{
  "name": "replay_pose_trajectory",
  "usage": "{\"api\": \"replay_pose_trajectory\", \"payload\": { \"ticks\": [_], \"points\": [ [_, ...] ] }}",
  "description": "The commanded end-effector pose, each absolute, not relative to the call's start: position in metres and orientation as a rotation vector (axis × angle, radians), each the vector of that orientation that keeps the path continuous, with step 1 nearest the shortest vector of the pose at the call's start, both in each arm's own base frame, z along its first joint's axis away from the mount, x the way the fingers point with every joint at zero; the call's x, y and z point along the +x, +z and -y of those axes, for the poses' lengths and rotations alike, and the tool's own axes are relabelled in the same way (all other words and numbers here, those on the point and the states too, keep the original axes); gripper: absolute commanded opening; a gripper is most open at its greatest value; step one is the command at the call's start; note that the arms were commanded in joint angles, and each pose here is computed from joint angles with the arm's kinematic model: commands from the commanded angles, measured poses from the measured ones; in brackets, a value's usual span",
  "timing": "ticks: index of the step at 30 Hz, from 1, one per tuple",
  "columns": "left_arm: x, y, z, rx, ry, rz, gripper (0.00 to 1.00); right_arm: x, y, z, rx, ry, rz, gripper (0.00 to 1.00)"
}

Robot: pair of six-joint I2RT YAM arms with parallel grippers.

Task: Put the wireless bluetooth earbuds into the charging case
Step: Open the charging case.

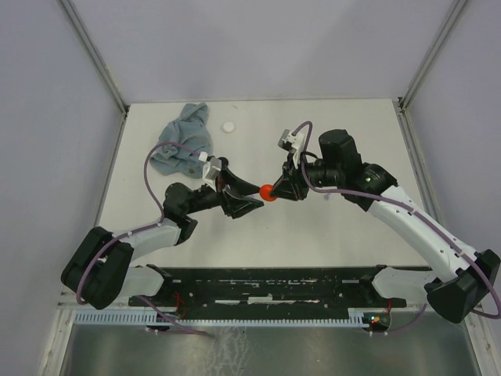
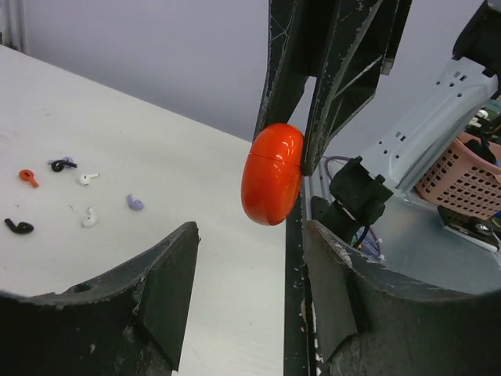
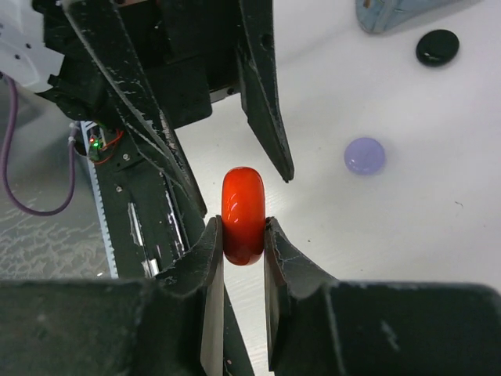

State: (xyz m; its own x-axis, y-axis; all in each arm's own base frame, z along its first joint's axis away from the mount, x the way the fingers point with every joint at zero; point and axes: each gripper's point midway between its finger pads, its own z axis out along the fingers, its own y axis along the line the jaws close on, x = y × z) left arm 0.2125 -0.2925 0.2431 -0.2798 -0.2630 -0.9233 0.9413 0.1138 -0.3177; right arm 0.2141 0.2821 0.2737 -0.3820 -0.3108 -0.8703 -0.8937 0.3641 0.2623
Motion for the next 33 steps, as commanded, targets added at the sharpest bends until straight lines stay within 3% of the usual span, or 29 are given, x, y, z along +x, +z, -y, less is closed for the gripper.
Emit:
{"api": "replay_pose_trajectory", "payload": {
  "ticks": [1, 13, 33],
  "points": [
    [0.196, 0.27, 0.293, 0.814, -1.485, -1.187, 0.63, 0.2, 0.298, -0.294, -1.145, 1.093, -1.69, 0.02],
    [0.18, 0.278, 0.298, 0.886, -1.531, -1.137, 0.5, 0.193, 0.296, -0.298, -1.232, 1.143, -1.671, 0.02],
    [0.17, 0.27, 0.31, 0.993, -1.514, -1.17, 0.36, 0.193, 0.291, -0.295, -1.297, 1.112, -1.73, 0.03]
  ]
}}
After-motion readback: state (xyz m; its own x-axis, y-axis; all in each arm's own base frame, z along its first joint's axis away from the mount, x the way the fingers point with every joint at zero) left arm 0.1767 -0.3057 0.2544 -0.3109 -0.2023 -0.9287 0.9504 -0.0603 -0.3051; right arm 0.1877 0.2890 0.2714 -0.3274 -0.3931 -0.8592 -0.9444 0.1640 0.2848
